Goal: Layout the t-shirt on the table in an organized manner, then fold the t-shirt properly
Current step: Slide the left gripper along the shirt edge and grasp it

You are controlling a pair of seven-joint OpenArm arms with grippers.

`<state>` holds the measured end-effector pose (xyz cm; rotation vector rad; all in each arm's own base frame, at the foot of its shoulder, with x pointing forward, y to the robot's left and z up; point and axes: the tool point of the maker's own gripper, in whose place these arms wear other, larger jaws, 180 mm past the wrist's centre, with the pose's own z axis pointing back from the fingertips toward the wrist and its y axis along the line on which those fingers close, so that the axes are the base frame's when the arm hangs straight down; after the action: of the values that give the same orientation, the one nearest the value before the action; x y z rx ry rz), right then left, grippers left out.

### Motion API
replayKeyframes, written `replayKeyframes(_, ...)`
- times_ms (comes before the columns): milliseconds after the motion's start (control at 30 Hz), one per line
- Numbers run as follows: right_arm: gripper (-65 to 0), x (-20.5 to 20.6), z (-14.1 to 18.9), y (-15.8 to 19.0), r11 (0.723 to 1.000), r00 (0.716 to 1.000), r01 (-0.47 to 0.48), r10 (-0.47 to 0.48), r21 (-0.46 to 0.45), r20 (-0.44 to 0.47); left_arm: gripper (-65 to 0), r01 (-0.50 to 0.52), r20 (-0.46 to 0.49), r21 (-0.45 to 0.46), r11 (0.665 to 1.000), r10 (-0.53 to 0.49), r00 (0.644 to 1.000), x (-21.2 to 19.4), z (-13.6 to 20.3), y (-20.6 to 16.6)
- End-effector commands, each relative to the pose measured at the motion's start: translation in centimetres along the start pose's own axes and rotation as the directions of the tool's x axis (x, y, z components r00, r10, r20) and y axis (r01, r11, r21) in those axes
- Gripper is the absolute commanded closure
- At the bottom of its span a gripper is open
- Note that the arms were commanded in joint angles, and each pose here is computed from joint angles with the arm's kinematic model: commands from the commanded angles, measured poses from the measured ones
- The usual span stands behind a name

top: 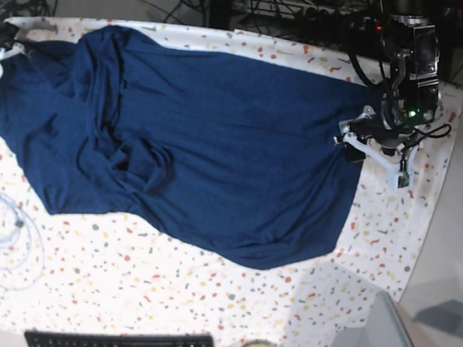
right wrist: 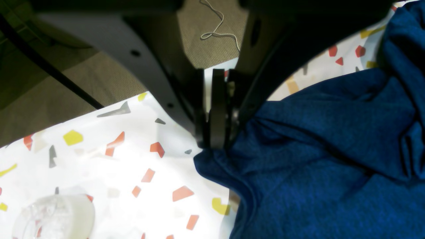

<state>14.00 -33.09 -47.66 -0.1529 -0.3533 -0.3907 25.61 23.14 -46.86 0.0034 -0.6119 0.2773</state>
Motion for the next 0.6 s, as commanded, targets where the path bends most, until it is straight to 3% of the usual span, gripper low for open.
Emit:
replayKeyframes(0,-1.1,1.4,0.4,-0.5,1.0,0.999,-0.012,0.012,-0.01,0.042,-38.7,0.007,0.038,-0.009,1.0,-0.007,0.999,1.4,0.1,-0.2)
replayKeyframes(333,-1.1,1.4,0.4,-0.5,1.0,0.999,-0.012,0.012,-0.01,0.042,-0.7,0.009,0.046,-0.013,1.0,-0.009,0.999,1.7,0.2,-0.4)
replayKeyframes(567,-1.1,2.0,0.5,-0.3,1.0,0.998,-0.009,0.01,-0.006,0.054,0.0,0.042,0.136,-0.007,0.999,-0.04,0.99,4.1,2.5,-0.5)
